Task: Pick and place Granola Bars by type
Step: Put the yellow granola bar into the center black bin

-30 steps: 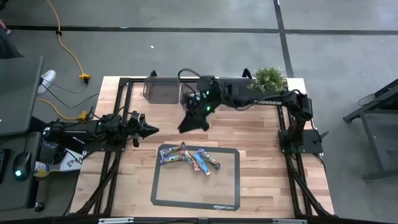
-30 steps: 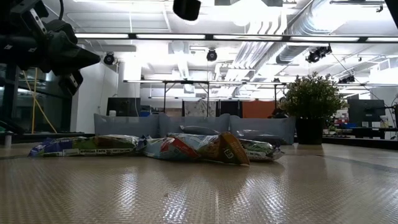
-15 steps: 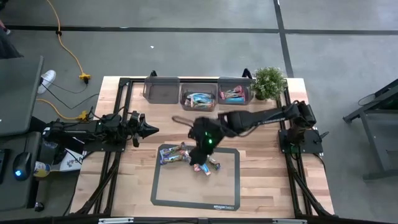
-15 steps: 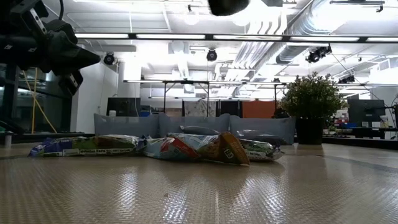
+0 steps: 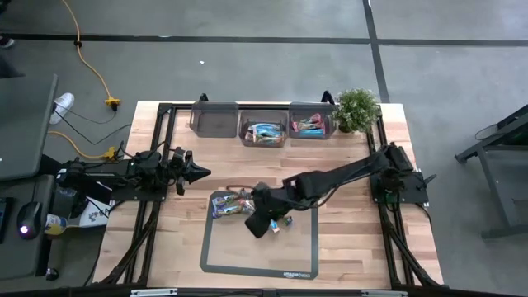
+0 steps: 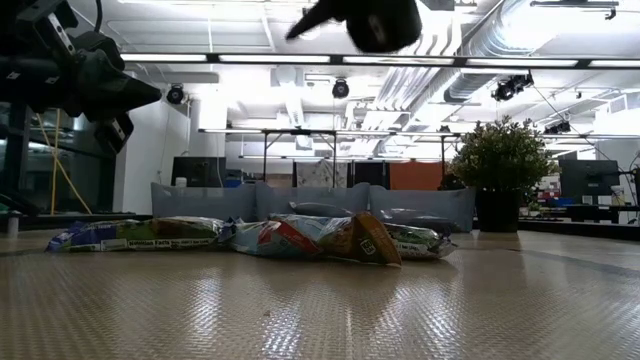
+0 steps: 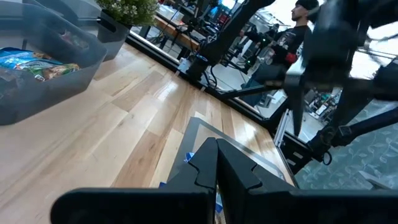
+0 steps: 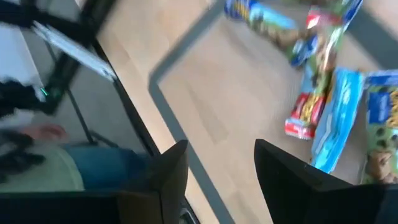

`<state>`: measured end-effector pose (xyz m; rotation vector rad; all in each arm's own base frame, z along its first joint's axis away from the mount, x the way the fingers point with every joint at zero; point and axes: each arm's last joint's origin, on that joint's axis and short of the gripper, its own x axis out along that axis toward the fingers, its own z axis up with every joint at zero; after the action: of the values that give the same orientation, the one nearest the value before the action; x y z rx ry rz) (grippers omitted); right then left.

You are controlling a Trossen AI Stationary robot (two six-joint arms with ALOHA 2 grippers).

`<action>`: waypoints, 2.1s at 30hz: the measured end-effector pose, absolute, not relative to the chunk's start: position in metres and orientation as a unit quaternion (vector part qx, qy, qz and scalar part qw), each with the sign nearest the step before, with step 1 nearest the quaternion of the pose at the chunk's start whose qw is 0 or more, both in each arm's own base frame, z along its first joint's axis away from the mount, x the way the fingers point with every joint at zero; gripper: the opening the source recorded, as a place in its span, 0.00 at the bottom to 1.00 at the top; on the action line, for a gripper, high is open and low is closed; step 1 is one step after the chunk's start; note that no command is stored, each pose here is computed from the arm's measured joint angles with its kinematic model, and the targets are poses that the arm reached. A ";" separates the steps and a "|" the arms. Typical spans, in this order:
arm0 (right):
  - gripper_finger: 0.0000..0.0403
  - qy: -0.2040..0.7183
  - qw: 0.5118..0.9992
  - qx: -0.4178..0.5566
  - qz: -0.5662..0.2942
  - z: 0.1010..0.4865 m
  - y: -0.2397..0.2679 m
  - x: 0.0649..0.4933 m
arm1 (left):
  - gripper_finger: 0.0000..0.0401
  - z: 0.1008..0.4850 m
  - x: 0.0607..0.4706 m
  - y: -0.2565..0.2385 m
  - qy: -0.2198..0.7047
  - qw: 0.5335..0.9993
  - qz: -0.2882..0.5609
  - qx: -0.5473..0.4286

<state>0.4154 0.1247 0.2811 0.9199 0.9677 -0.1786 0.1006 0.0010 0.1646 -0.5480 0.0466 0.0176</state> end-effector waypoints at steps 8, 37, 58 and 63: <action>0.42 0.513 0.746 0.413 -0.101 0.226 0.132 0.432 | 0.00 0.165 0.101 0.001 0.023 0.962 0.009 -0.271; 0.52 0.564 0.730 0.346 -0.173 0.202 0.126 0.424 | 0.00 0.165 0.101 0.001 0.023 0.962 0.009 -0.271; 0.56 0.616 0.681 0.339 -0.207 0.158 0.128 0.426 | 0.00 0.165 0.101 0.001 0.023 0.962 0.009 -0.271; 0.56 0.617 0.680 0.338 -0.207 0.153 0.129 0.427 | 0.00 0.165 0.101 0.001 0.023 0.962 0.009 -0.271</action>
<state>0.4273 0.1294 0.1534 0.7577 1.3846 -0.4653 0.1006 0.0010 0.1647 -0.5483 0.0459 0.0177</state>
